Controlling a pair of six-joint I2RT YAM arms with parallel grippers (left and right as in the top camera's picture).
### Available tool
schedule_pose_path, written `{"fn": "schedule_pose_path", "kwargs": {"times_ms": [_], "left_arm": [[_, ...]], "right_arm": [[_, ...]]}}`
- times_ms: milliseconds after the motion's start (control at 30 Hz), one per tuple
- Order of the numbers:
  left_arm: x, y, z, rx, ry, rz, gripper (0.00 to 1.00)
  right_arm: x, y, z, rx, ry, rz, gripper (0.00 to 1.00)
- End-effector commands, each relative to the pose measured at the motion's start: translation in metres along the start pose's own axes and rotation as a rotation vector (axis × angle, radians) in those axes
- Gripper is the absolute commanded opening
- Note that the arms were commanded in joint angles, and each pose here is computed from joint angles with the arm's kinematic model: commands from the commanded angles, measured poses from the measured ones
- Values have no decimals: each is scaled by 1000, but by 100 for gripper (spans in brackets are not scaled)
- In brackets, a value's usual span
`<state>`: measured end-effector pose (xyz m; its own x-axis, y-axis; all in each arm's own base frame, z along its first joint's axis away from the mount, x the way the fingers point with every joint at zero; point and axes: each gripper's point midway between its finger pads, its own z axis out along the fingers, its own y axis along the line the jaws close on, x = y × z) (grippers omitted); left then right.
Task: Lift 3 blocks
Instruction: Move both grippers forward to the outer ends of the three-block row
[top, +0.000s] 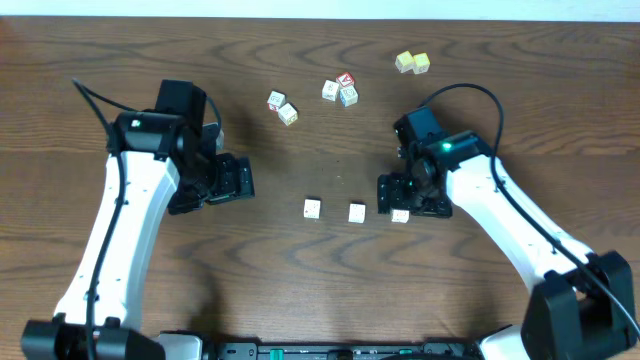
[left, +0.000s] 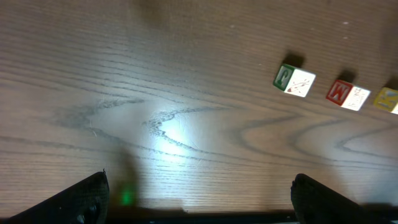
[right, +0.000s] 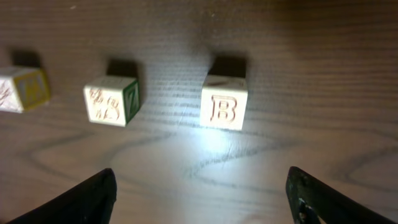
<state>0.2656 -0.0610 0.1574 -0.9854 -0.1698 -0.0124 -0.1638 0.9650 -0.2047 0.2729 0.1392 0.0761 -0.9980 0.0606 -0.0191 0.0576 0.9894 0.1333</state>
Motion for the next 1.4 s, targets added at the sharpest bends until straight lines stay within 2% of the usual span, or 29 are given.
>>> {"fn": "schedule_pose_path", "kwargs": {"times_ms": [0,133,300,467,667,733,833,933,1067,1133,1200,1267,1367], "left_arm": [[-1,4,11,-26,38,-15,94],[1,0,20,-4,87,-19,93],[1,-13,28,56,114,60,93],[4,-19,30,54,123,82,93],[8,-30,34,54,126,126,93],[6,-35,35,59,112,144,83],[0,-43,39,70,79,151,79],[-6,-52,46,82,46,156,58],[-15,-56,53,95,2,171,46],[-17,-56,55,95,-10,170,39],[-23,-52,57,65,-30,125,19],[-27,-48,63,44,-41,82,8],[-31,-46,77,36,-27,68,8]], "right_arm": [[-8,-4,10,47,-6,24,81],[-12,-9,23,80,5,21,79],[-13,-15,38,101,40,18,77],[-17,-20,45,109,45,22,63],[-17,-21,55,117,62,24,63],[-19,-21,55,115,58,15,63],[-21,-20,55,110,50,8,63],[-25,-16,55,83,36,8,59],[-35,-9,41,-14,39,-5,50],[-43,-10,28,-54,43,-2,49],[-49,-21,13,-65,54,2,48],[-48,-31,7,-60,71,1,45],[-37,-43,8,-48,120,-13,35]]}}
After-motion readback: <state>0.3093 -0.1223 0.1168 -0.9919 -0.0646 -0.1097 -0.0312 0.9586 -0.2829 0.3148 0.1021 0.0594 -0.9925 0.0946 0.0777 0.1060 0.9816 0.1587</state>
